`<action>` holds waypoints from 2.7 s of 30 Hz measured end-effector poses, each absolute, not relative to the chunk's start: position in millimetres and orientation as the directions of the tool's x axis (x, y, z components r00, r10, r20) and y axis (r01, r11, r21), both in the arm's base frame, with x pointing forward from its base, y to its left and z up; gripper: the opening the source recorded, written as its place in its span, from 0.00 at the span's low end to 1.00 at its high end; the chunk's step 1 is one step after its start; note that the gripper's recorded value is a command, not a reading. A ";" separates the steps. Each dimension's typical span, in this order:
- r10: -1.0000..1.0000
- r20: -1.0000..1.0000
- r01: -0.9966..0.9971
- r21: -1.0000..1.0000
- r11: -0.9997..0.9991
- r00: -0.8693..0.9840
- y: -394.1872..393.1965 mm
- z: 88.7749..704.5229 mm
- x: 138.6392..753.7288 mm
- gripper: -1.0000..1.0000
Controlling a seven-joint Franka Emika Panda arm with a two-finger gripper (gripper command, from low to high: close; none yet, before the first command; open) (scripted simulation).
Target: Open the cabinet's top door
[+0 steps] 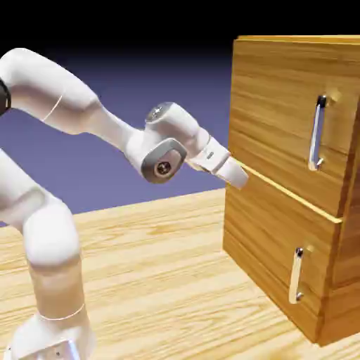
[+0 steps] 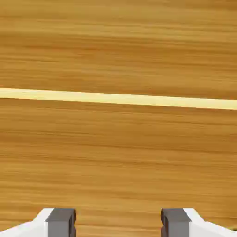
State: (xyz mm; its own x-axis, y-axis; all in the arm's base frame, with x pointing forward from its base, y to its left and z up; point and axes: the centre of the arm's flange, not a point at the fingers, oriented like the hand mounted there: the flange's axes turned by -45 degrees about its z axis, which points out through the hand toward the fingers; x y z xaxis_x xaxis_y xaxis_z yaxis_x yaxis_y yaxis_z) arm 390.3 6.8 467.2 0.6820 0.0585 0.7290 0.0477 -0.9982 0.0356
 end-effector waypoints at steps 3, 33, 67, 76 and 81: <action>0.071 0.764 0.058 0.044 -0.997 0.642 11.3 489.0 391.6 0.50; 0.082 0.974 0.080 0.067 -0.995 0.210 -23.8 623.1 364.0 0.50; -0.002 1.000 0.043 -0.002 -0.999 0.000 -188.3 550.1 417.8 0.50; 0.001 1.000 -0.024 0.001 -1.000 0.000 -176.5 550.1 419.2 0.00; 0.001 1.000 -0.108 0.001 -0.994 0.000 -161.9 550.1 385.4 0.00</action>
State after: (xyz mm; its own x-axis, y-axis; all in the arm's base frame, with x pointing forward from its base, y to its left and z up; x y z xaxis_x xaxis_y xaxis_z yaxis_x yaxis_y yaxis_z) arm 385.4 -161.9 550.1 0.0000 0.0009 1.0000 -0.1077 -0.9942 0.0009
